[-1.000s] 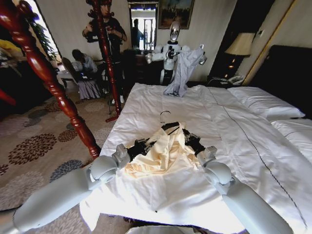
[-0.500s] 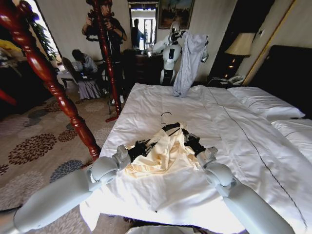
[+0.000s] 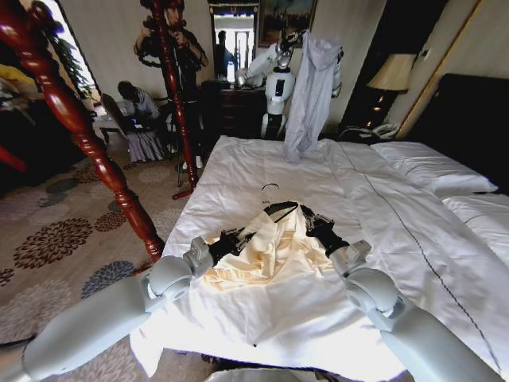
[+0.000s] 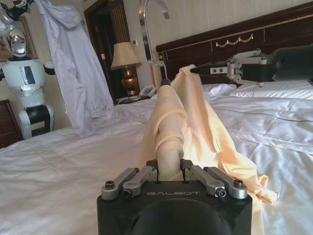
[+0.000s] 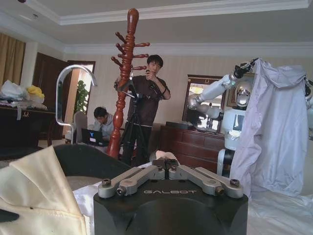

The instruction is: Pick up the clothes from the bed and hang them on the clothes hanger.

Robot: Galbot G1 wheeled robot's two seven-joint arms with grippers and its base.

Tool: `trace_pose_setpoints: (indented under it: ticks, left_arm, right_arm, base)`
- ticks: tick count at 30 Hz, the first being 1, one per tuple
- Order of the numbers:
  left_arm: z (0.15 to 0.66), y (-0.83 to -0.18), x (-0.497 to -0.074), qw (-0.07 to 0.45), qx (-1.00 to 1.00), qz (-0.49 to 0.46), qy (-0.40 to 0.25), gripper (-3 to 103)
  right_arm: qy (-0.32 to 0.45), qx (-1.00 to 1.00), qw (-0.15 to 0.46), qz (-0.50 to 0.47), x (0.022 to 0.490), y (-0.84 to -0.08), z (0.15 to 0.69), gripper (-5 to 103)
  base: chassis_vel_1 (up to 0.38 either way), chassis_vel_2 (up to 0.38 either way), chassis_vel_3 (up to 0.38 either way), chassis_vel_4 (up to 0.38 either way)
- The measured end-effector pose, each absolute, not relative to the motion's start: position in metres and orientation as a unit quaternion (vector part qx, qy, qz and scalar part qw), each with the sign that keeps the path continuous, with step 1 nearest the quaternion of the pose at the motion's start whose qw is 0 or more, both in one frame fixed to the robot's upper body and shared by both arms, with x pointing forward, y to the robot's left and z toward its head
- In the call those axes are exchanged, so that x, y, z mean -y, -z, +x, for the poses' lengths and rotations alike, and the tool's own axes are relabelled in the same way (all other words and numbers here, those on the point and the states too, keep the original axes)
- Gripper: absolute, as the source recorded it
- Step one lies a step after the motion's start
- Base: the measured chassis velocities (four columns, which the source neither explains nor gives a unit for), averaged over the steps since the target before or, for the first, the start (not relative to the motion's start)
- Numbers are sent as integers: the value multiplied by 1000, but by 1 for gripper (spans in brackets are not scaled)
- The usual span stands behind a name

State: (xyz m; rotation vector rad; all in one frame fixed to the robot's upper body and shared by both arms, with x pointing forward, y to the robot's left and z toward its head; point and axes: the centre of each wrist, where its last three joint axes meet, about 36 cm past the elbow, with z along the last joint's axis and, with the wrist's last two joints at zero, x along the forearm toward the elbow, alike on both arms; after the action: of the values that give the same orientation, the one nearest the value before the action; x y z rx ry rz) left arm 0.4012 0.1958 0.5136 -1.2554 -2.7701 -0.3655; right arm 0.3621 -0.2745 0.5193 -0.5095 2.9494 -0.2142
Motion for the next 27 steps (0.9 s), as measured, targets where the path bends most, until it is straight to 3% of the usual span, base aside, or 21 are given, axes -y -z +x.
trace_pose_setpoints:
  ticks: [19, 27]
  left_arm:
    - [409, -501, -176, 44, 903, -412, 112, 18]
    - [414, -502, -173, 39, 908, -404, 107, 18]
  right_arm:
    - [47, -972, 89, -210, 261, -558, 341, 0]
    - [43, -971, 69, -226, 253, -548, 326, 0]
  base:
    - [0, 0, 0, 0]
    - [0, 0, 0, 0]
